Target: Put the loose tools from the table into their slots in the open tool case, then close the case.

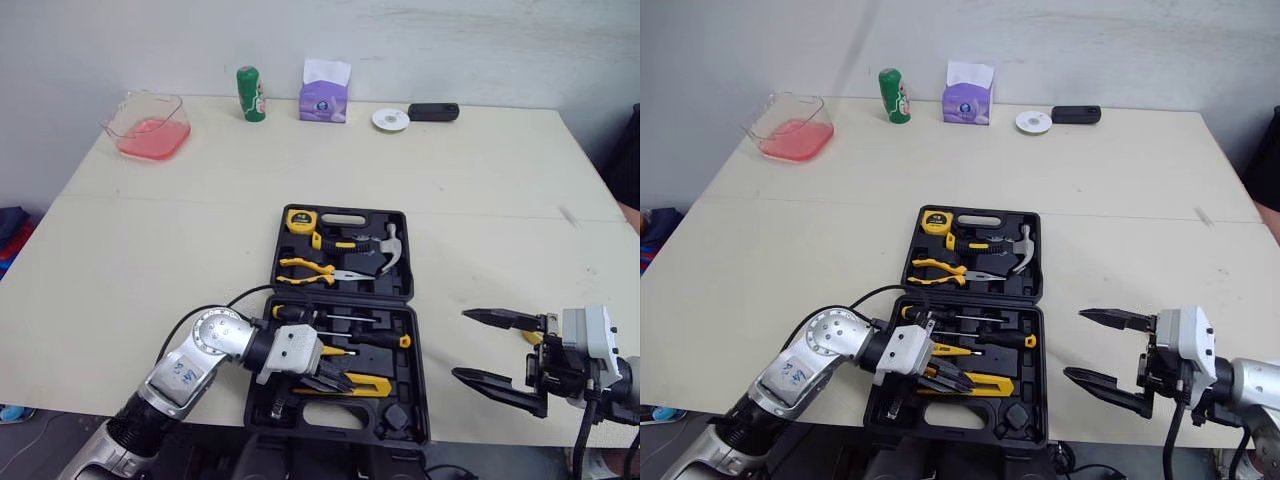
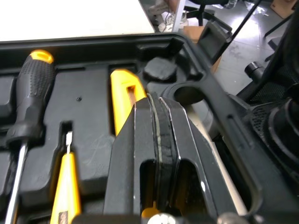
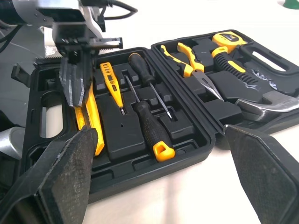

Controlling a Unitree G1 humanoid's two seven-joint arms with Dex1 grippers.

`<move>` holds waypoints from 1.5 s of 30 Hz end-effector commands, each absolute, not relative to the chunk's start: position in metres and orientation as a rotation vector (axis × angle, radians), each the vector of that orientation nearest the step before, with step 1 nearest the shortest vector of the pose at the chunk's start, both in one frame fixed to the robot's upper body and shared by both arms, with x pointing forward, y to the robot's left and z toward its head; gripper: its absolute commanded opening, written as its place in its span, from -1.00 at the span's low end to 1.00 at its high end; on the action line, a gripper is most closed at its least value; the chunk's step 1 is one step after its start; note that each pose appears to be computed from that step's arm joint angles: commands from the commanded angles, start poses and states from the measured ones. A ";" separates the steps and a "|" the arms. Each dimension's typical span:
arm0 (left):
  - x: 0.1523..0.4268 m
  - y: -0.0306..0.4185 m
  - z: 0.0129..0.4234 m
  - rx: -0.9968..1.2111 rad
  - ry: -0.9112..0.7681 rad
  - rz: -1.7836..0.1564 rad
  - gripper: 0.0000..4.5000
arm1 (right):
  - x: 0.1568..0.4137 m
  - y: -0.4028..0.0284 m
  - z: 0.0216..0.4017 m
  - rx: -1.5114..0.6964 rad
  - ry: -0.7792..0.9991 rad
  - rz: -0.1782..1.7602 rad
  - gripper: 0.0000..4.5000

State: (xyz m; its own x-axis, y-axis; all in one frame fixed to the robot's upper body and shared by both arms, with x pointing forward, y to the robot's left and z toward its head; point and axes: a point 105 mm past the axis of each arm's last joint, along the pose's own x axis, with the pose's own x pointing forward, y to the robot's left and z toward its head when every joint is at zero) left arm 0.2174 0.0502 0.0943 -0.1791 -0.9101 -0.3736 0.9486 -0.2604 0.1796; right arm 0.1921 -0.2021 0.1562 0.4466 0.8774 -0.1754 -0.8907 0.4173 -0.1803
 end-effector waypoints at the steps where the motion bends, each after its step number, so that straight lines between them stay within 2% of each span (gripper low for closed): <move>1: 0.218 0.050 0.089 0.495 0.130 -1.767 -0.98 | 0.190 -0.200 0.166 -0.307 0.007 1.107 1.00; 9: 0.215 0.055 0.076 0.518 0.213 -1.766 -0.98 | 0.193 -0.200 0.164 -0.311 0.000 1.109 1.00; 15: 0.213 0.069 0.049 0.638 0.378 -1.729 -0.98 | 0.195 -0.202 0.163 -0.313 0.000 1.112 1.00; 20: 0.209 0.076 0.044 0.665 0.489 -1.694 -0.98 | 0.195 -0.204 0.162 -0.313 0.004 1.104 1.00; 23: 0.208 0.067 0.050 0.644 0.421 -1.702 -0.98 | 0.196 -0.204 0.159 -0.309 0.008 1.101 1.00; 27: 0.217 0.061 0.071 0.644 0.249 -1.700 -0.98 | 0.199 -0.212 0.155 -0.298 0.011 1.064 1.00; 30: 0.228 0.064 0.088 0.623 0.143 -1.656 -0.98 | 0.206 -0.230 0.155 -0.302 -0.030 0.959 1.00; 36: 0.240 0.085 0.133 0.432 0.010 -1.566 -0.98 | 0.213 -0.283 0.153 -0.318 -0.092 0.694 1.00; 39: 0.247 0.108 0.152 0.358 -0.023 -1.466 -0.58 | 0.208 -0.313 0.146 -0.313 -0.077 0.559 1.00; 45: 0.270 0.192 0.172 0.301 -0.063 -1.009 0.64 | 0.180 -0.383 0.135 -0.318 -0.099 0.164 1.00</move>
